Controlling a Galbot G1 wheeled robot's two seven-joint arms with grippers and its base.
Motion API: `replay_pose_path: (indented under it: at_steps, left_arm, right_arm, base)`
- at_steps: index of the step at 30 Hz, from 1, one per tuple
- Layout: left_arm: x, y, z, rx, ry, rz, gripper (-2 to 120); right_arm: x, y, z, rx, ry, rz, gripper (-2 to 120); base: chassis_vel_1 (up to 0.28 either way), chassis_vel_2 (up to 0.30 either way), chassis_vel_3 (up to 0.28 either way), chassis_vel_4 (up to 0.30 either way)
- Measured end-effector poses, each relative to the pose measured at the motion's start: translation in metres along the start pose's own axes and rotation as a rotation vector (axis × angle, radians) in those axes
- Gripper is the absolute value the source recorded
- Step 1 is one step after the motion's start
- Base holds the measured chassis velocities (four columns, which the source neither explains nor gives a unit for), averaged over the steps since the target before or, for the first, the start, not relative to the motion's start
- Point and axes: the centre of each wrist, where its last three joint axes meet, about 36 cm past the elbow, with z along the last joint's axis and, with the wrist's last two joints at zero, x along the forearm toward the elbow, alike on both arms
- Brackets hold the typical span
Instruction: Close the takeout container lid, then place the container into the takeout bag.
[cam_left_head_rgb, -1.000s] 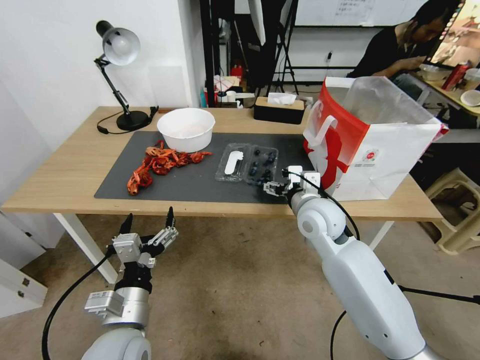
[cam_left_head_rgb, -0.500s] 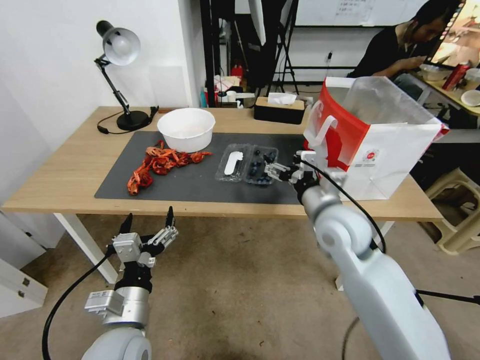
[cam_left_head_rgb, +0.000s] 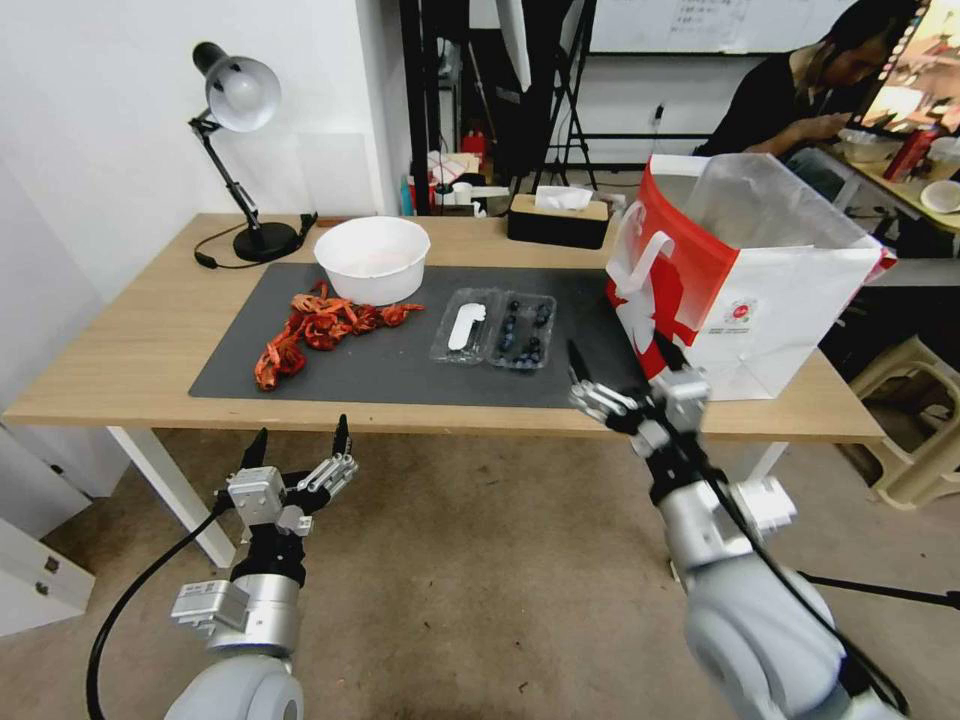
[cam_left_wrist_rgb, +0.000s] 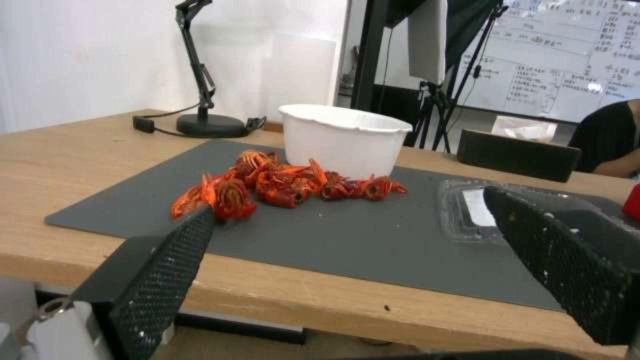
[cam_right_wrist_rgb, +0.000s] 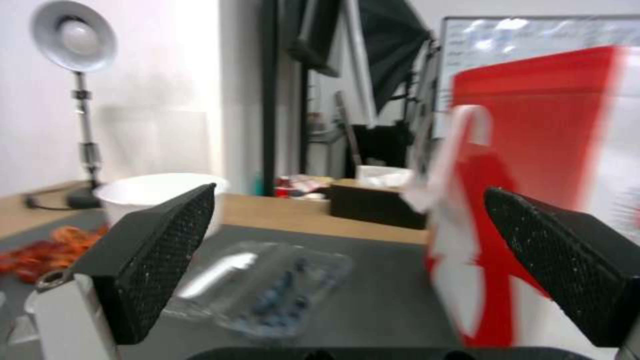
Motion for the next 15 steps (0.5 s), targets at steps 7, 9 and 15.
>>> replay_pose_path:
  at_steps: [7,9,15]
  left_arm:
    - [0.000,0.001,0.001,-0.002,0.006,0.004,100]
    - [0.000,0.001,0.001,-0.002,0.006,0.004,100]
    - [0.001,0.002,0.002,-0.006,0.009,0.008,100]
  right_arm:
    - [0.039,0.010,0.025,0.003,0.036,0.069,100]
    - [0.046,0.015,0.031,-0.007,0.050,0.079,100]
    - [0.063,0.029,0.052,-0.013,0.080,0.104,100]
  base:
    - [0.000,0.000,0.000,0.000]
    - [0.000,0.000,0.000,0.000]
    - [0.000,0.000,0.000,0.000]
